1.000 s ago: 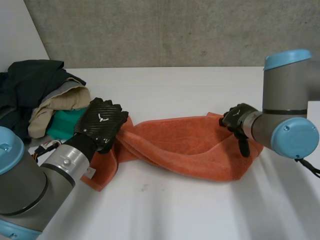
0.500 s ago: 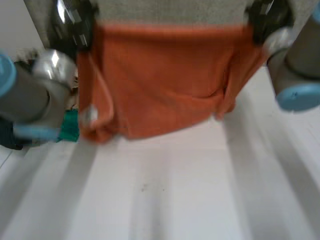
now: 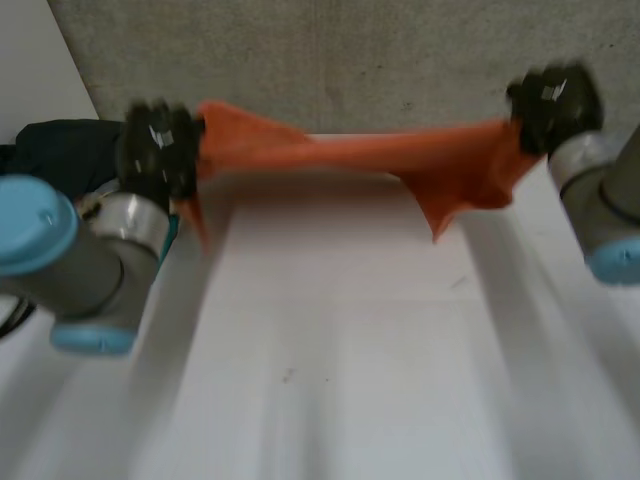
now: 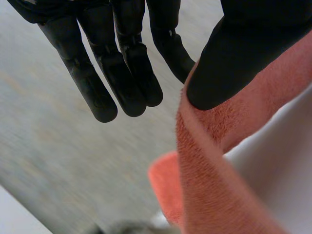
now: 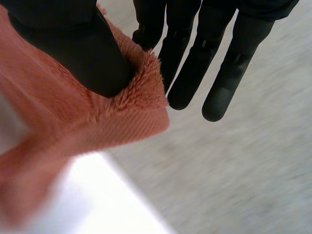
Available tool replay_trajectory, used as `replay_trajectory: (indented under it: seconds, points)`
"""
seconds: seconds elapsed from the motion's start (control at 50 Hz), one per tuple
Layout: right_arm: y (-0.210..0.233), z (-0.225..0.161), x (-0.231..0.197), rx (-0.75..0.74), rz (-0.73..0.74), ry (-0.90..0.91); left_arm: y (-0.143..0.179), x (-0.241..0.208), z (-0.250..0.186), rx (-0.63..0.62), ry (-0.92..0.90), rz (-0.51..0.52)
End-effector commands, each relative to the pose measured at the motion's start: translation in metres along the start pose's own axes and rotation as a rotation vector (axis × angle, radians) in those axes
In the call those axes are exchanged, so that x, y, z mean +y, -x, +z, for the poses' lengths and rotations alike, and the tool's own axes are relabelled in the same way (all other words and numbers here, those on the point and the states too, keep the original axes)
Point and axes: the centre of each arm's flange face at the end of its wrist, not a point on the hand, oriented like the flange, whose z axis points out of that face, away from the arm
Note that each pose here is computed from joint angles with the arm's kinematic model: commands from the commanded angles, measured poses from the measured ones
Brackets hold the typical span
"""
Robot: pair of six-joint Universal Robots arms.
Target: Fold the laundry.
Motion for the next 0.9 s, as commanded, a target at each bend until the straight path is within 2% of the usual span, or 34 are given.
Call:
replay_trajectory:
  seconds: [0.02, 0.18, 0.28, 0.36, 0.46, 0.6, 0.9]
  points:
    - [0.041, -0.056, 0.052, -0.198, -0.004, 0.222, -0.037, 0.050, -0.044, 0.186, 0.148, 0.016]
    - [0.025, -0.065, 0.065, -0.158, -0.013, 0.278, -0.037, 0.066, -0.047, 0.218, 0.199, 0.042]
    - [0.008, -0.060, 0.073, -0.108, -0.007, 0.295, -0.003, 0.055, -0.043, 0.148, 0.227, 0.025]
    - [0.004, -0.061, 0.078, -0.101, 0.000, 0.311, 0.027, 0.053, -0.052, 0.135, 0.301, -0.067]
    - [0.006, -0.062, 0.079, -0.106, 0.006, 0.318, 0.047, 0.068, -0.057, 0.180, 0.365, -0.180]
    - [0.006, -0.062, 0.079, -0.108, 0.011, 0.313, 0.071, 0.089, -0.054, 0.184, 0.380, -0.214]
    - [0.010, -0.066, 0.081, -0.119, 0.013, 0.326, 0.035, 0.117, -0.036, 0.288, 0.407, -0.245]
